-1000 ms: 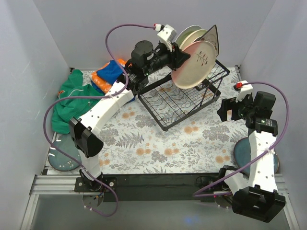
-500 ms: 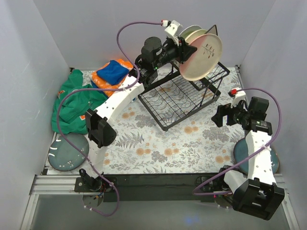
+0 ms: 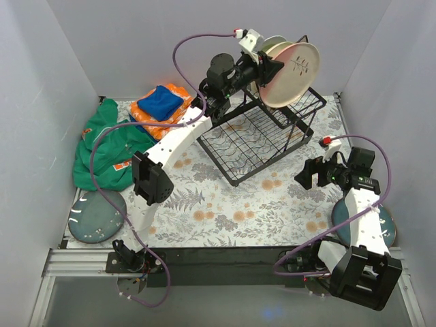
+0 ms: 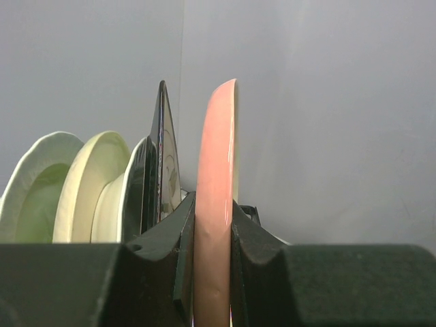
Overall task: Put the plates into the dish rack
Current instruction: Insert the plate into the dish rack
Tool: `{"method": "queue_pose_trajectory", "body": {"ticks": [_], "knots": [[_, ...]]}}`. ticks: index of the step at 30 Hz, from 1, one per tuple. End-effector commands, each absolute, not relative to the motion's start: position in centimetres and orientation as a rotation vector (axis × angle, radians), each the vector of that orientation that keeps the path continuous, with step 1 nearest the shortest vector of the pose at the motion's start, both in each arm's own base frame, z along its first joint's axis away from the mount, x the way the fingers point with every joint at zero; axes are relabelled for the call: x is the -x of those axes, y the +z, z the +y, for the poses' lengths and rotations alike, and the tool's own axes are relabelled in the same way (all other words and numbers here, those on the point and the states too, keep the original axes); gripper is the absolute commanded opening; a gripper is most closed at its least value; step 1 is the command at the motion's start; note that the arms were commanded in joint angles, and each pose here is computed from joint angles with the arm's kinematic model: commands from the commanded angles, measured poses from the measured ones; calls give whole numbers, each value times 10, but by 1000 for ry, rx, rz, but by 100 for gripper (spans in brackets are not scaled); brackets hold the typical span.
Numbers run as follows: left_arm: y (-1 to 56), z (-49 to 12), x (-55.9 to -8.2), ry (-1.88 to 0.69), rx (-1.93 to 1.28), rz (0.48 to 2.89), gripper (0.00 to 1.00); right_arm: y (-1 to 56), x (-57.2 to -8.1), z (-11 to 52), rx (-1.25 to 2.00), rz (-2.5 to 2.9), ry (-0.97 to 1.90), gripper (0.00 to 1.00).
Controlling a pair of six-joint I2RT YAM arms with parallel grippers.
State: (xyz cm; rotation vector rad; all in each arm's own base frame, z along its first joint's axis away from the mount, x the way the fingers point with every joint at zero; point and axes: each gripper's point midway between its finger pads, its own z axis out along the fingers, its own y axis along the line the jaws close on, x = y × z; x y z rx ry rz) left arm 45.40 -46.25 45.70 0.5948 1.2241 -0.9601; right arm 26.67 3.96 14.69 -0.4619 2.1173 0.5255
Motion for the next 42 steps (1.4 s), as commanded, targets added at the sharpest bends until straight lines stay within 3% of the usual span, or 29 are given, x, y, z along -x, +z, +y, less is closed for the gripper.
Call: {"method": "queue_pose_trajectory", "body": {"ticks": [1,22,42], "knots": [[557,-431,-437,-907,-510,919,0,148,-269,46,519,2055,573,97],[534,-441,-458,-810,-535,888,0,150,-264,46,515,2018,628,97],[547,-451,-438,-732,-622,768,0,144,-265,46,503,2043,665,97]]}}
